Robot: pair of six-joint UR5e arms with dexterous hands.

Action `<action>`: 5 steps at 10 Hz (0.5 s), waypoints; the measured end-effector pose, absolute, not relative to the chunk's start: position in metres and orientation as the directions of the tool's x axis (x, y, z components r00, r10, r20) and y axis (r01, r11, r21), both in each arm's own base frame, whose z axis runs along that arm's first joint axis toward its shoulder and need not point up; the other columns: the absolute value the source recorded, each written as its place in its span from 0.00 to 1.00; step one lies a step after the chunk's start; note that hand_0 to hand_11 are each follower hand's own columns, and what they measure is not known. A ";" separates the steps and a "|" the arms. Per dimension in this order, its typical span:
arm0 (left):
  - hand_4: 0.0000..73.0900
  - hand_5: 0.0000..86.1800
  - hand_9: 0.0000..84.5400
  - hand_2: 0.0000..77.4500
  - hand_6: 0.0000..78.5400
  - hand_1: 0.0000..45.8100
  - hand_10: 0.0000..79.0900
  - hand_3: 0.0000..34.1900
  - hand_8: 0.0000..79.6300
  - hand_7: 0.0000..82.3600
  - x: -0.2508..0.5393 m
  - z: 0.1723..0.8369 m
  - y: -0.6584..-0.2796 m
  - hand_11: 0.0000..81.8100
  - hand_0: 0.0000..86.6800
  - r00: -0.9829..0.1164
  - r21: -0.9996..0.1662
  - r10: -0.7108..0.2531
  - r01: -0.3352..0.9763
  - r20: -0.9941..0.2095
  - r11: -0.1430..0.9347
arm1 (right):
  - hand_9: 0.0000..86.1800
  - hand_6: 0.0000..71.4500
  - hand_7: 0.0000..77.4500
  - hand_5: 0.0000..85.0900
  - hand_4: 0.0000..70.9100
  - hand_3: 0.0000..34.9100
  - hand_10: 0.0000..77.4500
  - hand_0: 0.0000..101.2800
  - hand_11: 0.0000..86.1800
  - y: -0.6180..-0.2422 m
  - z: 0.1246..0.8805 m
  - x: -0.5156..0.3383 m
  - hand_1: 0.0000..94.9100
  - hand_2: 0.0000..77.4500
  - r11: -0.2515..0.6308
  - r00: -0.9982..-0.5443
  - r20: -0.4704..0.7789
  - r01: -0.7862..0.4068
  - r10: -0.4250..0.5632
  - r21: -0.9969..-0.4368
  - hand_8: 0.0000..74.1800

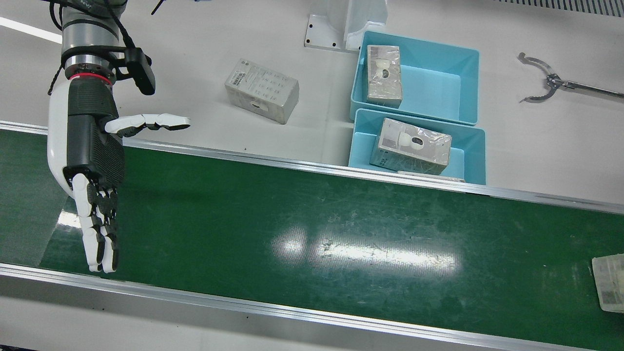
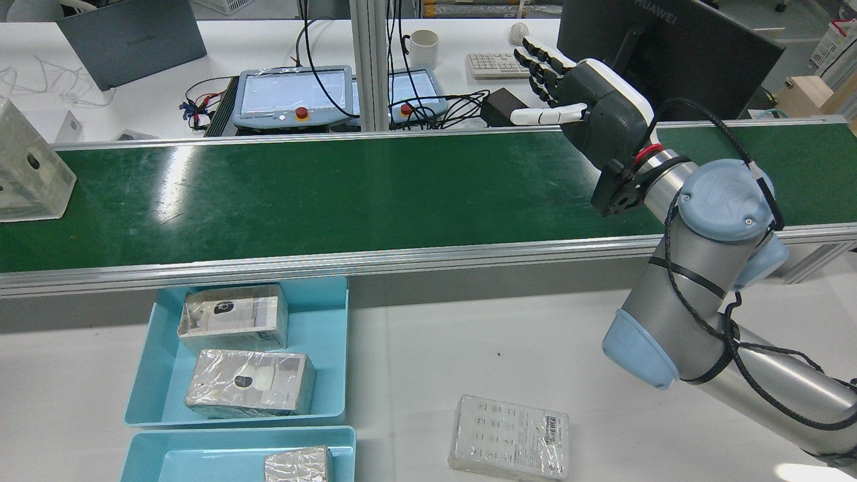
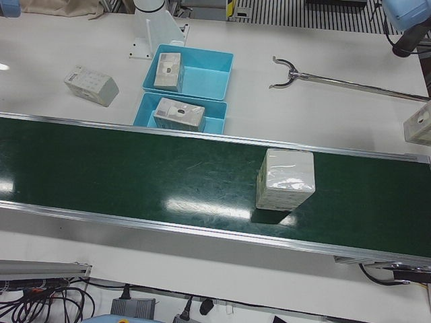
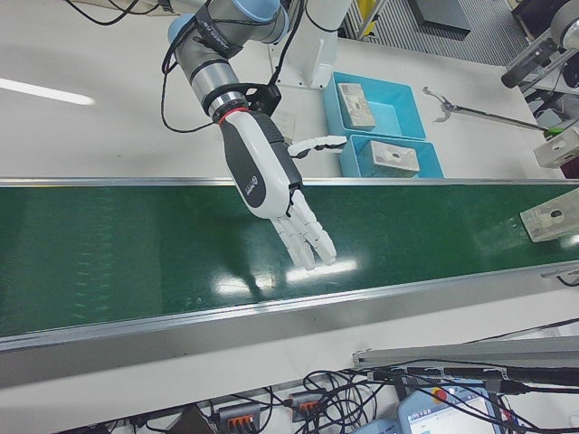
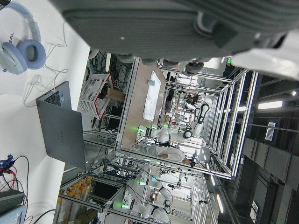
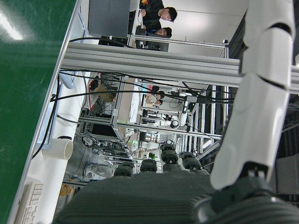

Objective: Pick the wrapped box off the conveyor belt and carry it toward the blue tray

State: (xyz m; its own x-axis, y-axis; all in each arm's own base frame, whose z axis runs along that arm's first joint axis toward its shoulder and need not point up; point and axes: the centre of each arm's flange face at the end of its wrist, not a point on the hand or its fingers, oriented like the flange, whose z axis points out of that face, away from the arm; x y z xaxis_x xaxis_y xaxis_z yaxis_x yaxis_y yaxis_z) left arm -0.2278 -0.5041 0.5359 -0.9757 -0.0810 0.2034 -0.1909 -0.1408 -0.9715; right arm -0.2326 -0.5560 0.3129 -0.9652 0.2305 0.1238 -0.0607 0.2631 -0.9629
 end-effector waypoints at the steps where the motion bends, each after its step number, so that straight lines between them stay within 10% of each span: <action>1: 0.00 0.01 0.00 0.01 0.00 0.00 0.00 0.00 0.00 0.00 -0.228 0.536 -0.504 0.00 0.00 -0.976 -0.971 -0.081 -0.191 0.203 -0.141 | 0.01 0.00 0.01 0.03 0.02 0.02 0.02 0.43 0.04 -0.553 0.315 -0.231 0.12 0.15 0.262 -0.965 0.124 -0.060 0.232 -0.963 0.02; 5: 0.00 0.01 0.00 0.01 0.00 0.00 0.00 0.00 0.00 0.00 -0.228 0.536 -0.504 0.00 0.00 -0.976 -0.971 -0.081 -0.191 0.203 -0.141 | 0.02 0.00 0.01 0.04 0.02 0.01 0.02 0.43 0.04 -0.548 0.318 -0.228 0.12 0.16 0.263 -0.964 0.124 -0.060 0.234 -0.963 0.01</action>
